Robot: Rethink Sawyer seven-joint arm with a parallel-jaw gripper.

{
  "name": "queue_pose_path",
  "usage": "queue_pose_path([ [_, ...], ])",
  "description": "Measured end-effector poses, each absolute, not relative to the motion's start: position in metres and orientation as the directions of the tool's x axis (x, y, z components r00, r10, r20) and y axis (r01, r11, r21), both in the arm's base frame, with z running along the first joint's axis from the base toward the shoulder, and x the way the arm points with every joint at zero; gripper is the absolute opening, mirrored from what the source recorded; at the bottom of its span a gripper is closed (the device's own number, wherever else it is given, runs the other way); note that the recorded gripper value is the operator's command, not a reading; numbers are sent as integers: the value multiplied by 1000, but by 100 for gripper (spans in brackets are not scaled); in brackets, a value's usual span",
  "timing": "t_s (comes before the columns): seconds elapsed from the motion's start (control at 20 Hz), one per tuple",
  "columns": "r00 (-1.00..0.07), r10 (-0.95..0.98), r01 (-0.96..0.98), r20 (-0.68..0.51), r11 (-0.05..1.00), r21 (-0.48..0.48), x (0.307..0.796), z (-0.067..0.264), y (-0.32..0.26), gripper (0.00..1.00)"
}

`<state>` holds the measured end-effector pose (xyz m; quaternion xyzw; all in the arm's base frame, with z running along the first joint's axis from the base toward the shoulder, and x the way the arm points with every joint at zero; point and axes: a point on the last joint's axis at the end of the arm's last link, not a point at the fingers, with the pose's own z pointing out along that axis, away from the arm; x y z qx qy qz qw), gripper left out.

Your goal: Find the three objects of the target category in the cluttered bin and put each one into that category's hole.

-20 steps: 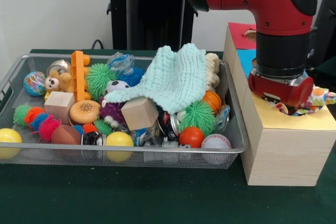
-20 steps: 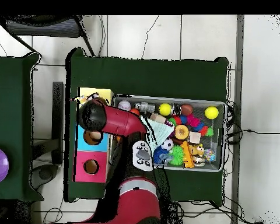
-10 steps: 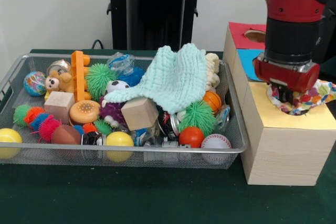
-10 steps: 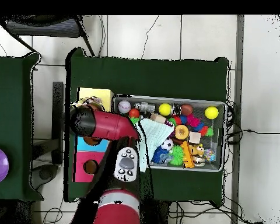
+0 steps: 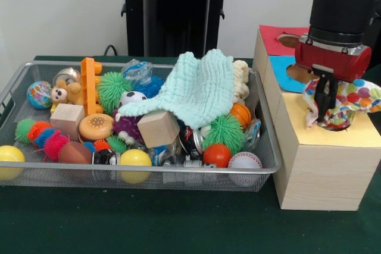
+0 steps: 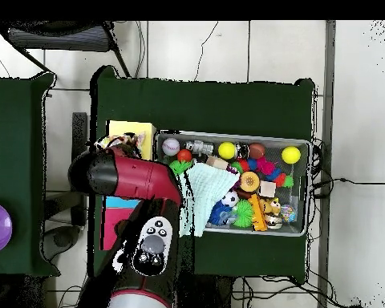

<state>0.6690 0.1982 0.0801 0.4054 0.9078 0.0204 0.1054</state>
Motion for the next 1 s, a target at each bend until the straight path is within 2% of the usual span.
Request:
queue_pose_path([
  [1.0,-575,803,795,-158,594,123,665,92,168,0],
])
